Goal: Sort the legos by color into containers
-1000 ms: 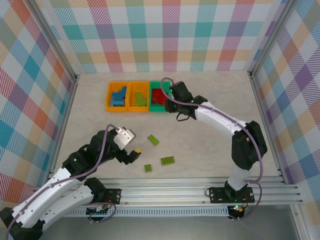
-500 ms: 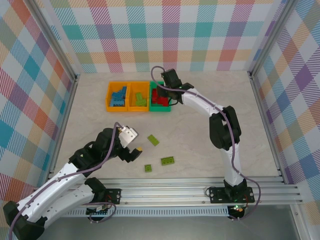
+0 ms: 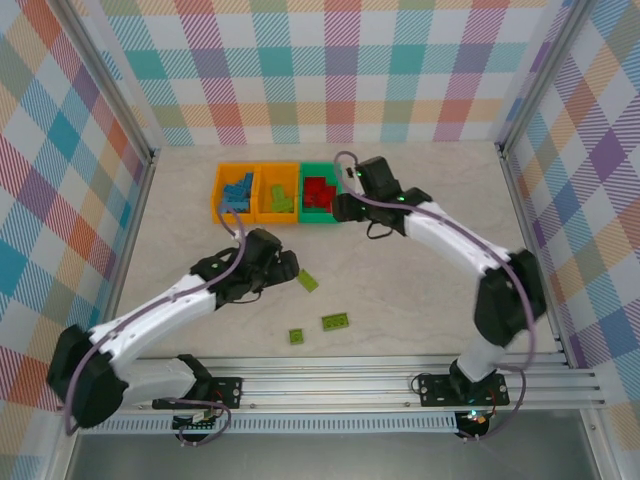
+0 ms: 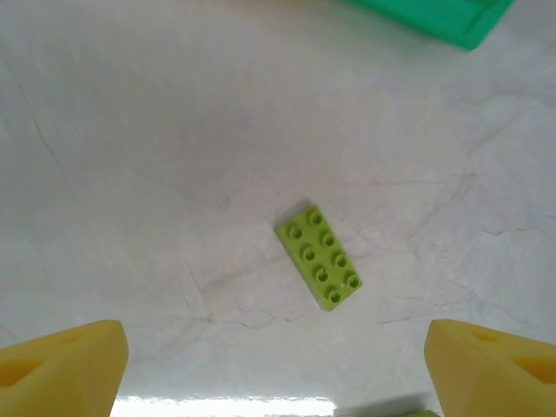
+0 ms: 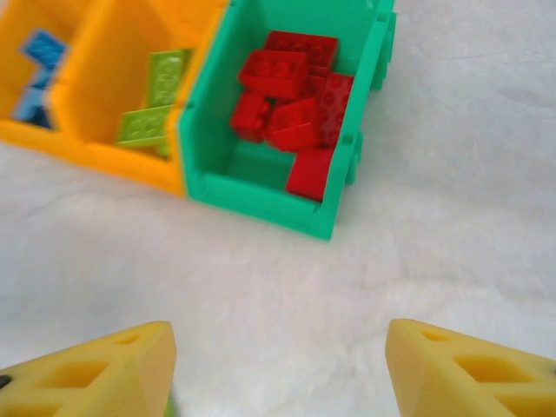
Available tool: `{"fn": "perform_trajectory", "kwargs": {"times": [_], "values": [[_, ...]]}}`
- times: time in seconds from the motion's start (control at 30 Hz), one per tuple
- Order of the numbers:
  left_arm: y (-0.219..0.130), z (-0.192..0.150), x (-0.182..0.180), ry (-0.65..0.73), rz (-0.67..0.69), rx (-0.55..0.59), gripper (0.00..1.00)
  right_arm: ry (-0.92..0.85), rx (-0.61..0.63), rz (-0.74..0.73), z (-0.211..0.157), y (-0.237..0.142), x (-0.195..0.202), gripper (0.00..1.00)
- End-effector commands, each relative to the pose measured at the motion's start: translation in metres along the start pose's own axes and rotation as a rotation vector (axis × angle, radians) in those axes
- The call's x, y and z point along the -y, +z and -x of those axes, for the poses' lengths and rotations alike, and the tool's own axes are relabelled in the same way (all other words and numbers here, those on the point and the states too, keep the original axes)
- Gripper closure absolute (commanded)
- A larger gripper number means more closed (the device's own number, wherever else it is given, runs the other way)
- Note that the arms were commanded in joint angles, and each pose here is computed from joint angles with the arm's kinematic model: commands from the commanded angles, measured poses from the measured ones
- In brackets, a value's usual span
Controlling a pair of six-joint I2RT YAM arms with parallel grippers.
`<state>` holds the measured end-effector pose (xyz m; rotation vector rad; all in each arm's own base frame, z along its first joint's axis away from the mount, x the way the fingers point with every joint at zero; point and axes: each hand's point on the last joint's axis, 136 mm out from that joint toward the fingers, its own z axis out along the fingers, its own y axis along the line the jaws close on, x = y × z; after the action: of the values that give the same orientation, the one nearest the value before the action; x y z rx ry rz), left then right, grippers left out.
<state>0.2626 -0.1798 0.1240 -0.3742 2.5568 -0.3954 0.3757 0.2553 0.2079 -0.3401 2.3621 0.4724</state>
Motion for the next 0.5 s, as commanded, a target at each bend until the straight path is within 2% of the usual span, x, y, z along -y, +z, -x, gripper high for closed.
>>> {"fn": "perform_trajectory", "kwargs": {"times": [0.0, 0.17, 0.27, 0.47], "values": [[0.017, -0.012, 0.026, -0.249, -0.027, -0.109, 0.11, 0.032, -0.113, 0.104, -0.04, -0.042, -0.012, 0.32], [0.049, -0.023, 0.036, -0.253, 0.068, -0.189, 0.15, 0.084, -0.266, 0.174, -0.102, -0.081, -0.015, 0.23], [0.069, -0.03, 0.044, -0.249, 0.091, -0.237, 0.19, 0.127, -0.301, 0.194, -0.12, -0.094, -0.015, 0.19], [0.1, -0.05, 0.04, -0.233, 0.196, -0.342, 0.32, 0.144, -0.323, 0.135, -0.137, -0.102, -0.003, 0.19]]}}
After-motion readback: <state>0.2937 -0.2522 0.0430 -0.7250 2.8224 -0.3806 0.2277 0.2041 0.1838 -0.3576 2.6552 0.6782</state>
